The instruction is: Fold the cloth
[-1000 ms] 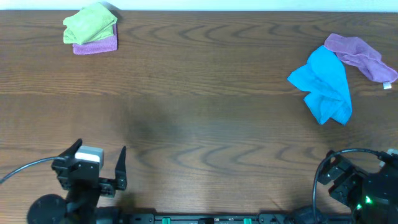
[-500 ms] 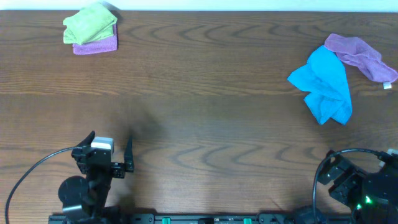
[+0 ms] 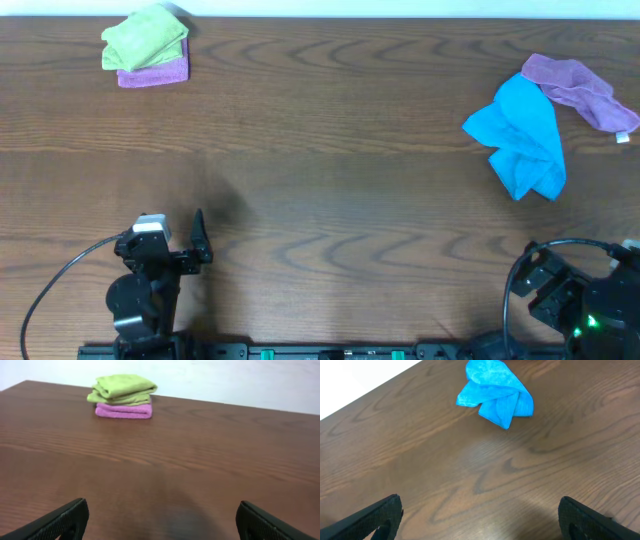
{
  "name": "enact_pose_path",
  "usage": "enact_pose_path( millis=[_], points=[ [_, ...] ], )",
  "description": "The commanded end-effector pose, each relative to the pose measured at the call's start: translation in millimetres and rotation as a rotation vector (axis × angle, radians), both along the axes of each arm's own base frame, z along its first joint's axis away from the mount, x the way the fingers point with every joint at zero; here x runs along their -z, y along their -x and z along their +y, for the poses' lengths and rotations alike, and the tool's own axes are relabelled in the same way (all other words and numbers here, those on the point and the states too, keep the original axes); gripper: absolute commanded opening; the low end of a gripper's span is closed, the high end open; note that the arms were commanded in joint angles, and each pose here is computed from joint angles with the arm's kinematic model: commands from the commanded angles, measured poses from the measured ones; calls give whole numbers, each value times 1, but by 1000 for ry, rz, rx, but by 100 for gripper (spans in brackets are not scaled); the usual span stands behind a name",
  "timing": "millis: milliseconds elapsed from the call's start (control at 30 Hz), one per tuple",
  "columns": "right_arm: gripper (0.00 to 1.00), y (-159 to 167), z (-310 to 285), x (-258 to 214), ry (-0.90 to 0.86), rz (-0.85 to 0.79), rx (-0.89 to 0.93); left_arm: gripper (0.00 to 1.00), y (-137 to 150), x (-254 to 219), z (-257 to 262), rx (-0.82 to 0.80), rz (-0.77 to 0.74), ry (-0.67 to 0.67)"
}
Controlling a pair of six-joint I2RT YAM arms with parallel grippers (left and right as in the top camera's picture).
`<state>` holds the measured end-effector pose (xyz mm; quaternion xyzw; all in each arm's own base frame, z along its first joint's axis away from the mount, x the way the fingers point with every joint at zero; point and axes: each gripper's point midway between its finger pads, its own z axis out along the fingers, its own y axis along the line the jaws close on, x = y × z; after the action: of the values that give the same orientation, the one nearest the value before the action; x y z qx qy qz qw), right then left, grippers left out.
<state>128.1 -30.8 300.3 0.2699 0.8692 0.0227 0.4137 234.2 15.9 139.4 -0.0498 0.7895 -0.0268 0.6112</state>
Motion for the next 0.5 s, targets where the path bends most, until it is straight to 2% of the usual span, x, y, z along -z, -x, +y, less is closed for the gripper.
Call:
enact_pose_path(
  millis=[0,467],
  points=[
    [99,1,-4,-3,4,-9,23,95,-2,10,9,-53,-6,36],
    [99,1,-4,-3,4,-9,23,95,-2,13,20,-121,-12,43]
  ],
)
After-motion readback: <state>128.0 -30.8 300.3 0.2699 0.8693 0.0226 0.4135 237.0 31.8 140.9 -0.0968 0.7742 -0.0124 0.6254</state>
